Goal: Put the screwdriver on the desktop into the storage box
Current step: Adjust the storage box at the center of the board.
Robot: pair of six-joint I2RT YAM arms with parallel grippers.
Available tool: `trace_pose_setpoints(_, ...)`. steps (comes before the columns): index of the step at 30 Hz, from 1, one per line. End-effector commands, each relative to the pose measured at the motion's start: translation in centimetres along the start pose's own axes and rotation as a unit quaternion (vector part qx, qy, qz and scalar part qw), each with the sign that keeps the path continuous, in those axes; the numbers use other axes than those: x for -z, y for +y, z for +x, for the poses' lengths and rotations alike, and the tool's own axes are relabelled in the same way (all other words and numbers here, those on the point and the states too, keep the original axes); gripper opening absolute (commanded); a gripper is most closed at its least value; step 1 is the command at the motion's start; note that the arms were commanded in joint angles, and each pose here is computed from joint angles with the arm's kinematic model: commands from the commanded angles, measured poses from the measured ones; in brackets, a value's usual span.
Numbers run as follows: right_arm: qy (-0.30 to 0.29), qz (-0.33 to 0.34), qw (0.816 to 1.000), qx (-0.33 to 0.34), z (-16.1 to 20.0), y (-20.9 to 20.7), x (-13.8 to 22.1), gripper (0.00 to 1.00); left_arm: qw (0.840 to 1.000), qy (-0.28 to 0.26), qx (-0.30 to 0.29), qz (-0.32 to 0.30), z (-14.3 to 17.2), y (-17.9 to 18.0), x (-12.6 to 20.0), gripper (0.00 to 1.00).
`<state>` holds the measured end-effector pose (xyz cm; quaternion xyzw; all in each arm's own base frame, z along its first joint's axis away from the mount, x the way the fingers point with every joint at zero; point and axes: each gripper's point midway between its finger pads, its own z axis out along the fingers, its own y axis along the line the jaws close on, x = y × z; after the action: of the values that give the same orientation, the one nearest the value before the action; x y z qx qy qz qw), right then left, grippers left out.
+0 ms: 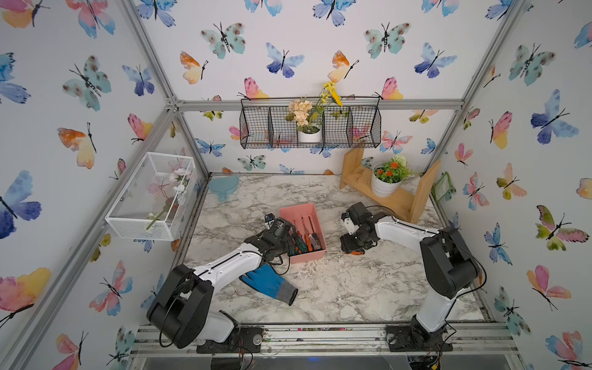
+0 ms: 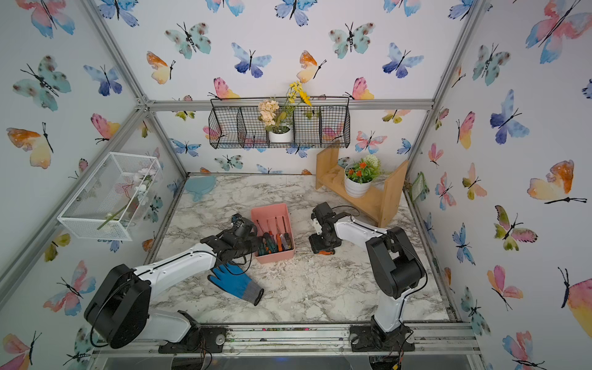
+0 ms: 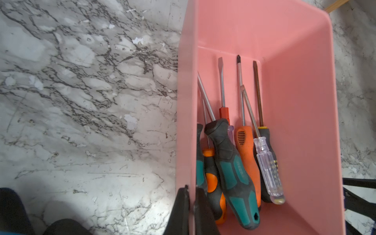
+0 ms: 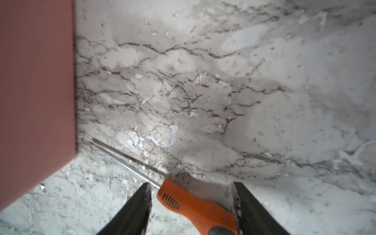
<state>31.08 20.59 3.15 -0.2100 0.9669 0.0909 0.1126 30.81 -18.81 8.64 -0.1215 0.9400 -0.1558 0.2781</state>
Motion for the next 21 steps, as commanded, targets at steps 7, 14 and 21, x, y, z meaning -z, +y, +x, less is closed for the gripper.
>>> trace_pose_setpoints(7, 0.044, -0.004, 0.999, -0.003, 3.7, 1.7, -0.1, 0.67, 1.000, -0.011, -0.007, 0.019, -0.9, -1.6, 0.7, 0.20)
trace_pose_setpoints(14, 0.057, 0.017, 0.998, 0.006, 4.5, 1.9, -0.3, 0.63, 0.999, -0.032, 0.011, 0.006, -1.6, -1.0, 1.7, 0.34)
trace_pose_setpoints(21, 0.072, 0.042, 0.996, 0.018, 4.9, 1.8, -0.8, 0.57, 0.999, -0.042, 0.021, 0.007, -1.9, -0.8, 2.2, 0.34)
